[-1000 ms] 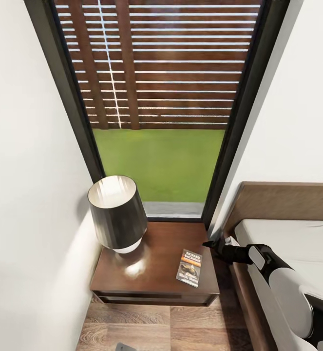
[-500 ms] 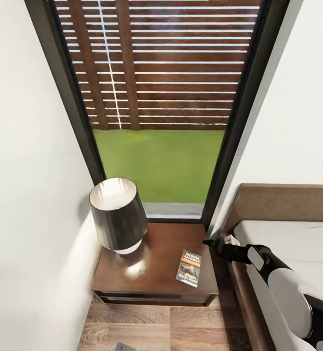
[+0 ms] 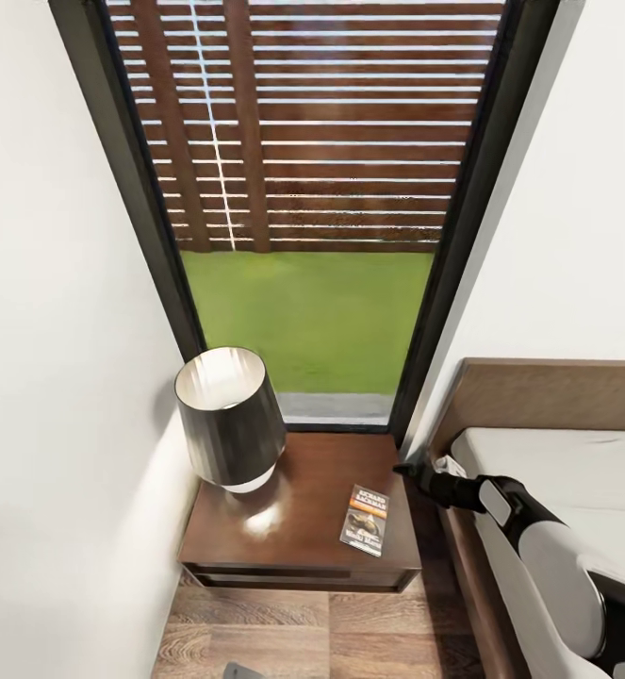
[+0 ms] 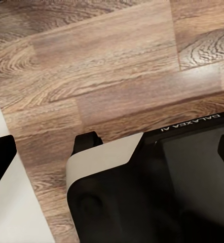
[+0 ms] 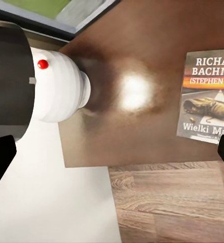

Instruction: In the bedroom, move the book from the bed onto either nightstand, and place the two sandals side by side next to the bed.

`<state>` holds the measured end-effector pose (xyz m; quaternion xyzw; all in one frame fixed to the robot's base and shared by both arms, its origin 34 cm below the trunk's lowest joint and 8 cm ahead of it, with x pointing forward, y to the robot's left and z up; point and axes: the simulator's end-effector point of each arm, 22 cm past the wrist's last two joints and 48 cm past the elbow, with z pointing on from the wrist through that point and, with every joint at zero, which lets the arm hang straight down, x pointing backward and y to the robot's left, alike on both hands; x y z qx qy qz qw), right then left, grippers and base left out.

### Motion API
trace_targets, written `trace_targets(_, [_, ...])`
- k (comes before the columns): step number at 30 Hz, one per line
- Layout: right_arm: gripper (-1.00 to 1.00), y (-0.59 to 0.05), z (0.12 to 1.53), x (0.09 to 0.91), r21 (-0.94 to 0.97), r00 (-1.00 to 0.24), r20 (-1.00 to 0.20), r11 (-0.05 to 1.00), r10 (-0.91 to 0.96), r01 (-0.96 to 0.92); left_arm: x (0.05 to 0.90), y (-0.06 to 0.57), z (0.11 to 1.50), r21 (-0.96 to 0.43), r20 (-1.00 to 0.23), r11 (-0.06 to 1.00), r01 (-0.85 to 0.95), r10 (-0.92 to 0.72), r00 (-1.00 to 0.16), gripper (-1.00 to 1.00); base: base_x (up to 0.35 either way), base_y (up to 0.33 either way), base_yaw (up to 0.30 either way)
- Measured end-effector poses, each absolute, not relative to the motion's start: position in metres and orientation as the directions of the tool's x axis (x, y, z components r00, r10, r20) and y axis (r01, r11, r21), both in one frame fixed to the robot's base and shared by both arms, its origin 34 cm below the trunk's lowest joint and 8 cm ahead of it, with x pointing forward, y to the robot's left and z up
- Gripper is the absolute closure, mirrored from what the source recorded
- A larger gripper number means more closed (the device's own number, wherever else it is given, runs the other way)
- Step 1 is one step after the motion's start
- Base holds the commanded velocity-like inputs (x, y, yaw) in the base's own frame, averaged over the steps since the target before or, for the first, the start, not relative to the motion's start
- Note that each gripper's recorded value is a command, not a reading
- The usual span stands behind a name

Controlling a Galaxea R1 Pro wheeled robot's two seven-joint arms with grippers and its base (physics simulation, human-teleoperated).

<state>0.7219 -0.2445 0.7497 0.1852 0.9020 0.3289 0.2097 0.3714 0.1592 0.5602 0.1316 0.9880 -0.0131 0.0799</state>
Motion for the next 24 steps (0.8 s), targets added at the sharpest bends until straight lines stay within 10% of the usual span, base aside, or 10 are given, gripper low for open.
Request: trace_targets(24, [-1.00, -0.275, 0.715, 0.648, 0.582, -0.830, -0.320, 0.786, 0.457, 0.209, 0.364, 0.159, 0.584, -0.006, -0.163, 0.965, 0.262, 0.258, -0.952, -1.00, 0.000, 0.000, 0.000])
